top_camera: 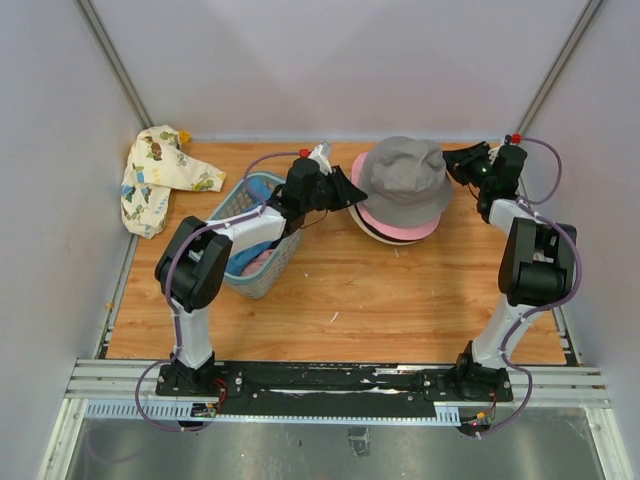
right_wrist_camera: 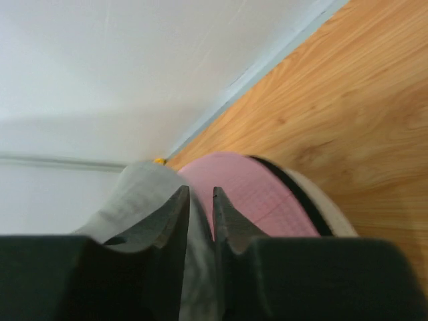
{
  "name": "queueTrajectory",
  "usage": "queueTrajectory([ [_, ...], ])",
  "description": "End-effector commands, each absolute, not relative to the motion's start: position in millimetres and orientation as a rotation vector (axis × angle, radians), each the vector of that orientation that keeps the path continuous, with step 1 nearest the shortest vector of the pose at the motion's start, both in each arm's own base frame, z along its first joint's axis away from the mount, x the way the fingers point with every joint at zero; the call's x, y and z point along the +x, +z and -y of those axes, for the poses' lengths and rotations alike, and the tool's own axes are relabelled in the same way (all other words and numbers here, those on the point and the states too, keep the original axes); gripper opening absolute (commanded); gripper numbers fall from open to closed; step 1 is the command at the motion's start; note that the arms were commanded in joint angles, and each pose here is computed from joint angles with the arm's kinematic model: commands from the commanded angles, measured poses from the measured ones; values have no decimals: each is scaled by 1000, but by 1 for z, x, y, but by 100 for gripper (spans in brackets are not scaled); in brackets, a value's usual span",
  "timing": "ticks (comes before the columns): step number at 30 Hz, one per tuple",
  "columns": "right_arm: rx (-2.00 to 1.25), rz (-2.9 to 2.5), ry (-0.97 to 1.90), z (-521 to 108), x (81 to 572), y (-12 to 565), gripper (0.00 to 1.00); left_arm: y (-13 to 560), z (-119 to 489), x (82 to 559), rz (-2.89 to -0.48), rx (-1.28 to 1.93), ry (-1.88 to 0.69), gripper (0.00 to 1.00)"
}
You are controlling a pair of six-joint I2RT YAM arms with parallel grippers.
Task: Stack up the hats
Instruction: Stack the hat on the hat.
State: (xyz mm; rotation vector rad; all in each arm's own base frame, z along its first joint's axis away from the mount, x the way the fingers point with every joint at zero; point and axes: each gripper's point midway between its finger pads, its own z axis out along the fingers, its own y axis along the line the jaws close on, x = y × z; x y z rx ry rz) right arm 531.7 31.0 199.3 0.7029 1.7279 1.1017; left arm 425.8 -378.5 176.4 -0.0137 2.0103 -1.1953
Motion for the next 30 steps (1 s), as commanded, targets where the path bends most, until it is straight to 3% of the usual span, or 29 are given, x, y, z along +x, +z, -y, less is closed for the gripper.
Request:
queueTrajectory([
  [1,744,-1697,991,-12,536,203,26,153,374,400,-2120,-19,-1164,33],
  [6,742,-1656,973,-6,525,217,37,165,368,400,-2086,-42,-1159,43],
  [19,830,-1549,907,22,451,223,46,225,339,407,-1940,-56,-1176,53],
  [30,776,-1477,1008,-2,383,219,48,268,337,460,-1778,19,-1378,57],
])
